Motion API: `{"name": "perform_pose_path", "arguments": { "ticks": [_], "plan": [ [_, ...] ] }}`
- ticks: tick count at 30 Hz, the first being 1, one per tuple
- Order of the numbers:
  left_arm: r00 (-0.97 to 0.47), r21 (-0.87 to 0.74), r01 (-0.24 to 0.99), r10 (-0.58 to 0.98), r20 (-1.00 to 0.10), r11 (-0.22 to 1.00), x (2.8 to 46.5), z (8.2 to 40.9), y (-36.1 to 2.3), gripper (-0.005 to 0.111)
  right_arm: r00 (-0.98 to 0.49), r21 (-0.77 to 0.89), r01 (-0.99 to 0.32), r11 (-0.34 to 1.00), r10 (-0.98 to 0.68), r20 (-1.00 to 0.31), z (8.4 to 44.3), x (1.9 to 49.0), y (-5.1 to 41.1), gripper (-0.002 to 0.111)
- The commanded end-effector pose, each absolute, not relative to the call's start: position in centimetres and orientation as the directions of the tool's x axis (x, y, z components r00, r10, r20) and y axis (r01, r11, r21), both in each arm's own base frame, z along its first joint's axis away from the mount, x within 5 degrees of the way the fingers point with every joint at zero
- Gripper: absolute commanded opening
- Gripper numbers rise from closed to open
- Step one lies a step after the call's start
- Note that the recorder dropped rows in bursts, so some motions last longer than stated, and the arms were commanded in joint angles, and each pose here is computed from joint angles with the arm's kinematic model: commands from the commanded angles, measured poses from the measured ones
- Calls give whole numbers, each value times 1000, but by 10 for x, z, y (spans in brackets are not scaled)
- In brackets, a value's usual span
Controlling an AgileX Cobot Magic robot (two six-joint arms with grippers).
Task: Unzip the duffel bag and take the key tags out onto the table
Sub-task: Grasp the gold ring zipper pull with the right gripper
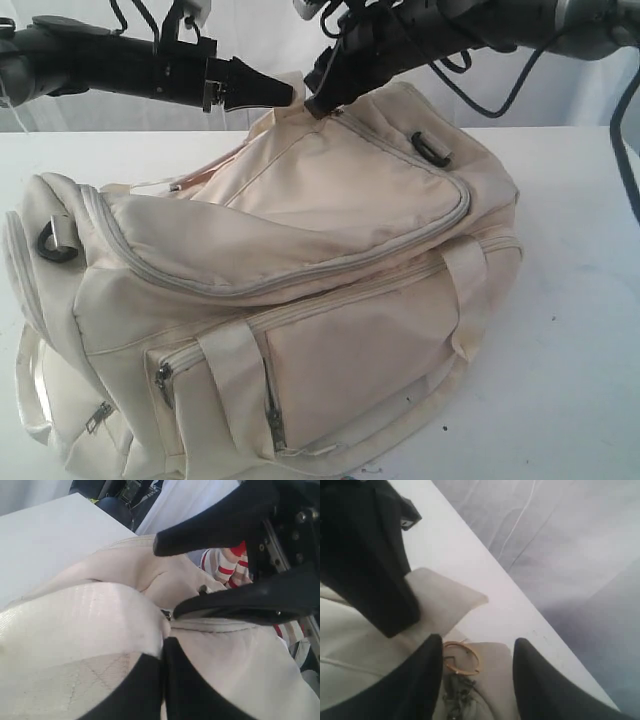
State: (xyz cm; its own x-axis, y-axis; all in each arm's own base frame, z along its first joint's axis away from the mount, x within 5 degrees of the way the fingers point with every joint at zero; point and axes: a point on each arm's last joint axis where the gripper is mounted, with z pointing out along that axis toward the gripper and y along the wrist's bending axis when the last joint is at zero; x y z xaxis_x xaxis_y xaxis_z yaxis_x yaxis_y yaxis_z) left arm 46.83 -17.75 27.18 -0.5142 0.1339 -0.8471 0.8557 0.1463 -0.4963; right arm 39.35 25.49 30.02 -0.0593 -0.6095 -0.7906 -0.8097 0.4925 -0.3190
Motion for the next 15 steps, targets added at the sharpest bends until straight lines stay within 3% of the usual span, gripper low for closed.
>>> {"name": "perform_pose_path", "arguments": {
  "ticks": [1, 4, 7, 15],
  "plan": [
    [-500, -501, 865, 45, -865, -17, 453, 305, -181, 0, -46, -323, -836, 443, -644, -763, 287, 395, 258, 50],
    [-500, -501, 865, 45, -865, -17, 453, 305, -181, 0, -39, -327, -846, 420, -661, -749, 275, 398, 260, 57],
    [-500, -501, 865, 45, -865, -17, 453, 305, -181, 0, -42, -334, -838, 432, -660, -750, 271, 402, 261, 55],
    [-488, -489, 872, 45, -872, -18, 453, 305, -181, 0, -34, -349, -818, 457, -644, -764, 278, 403, 260, 23]
  ]
}}
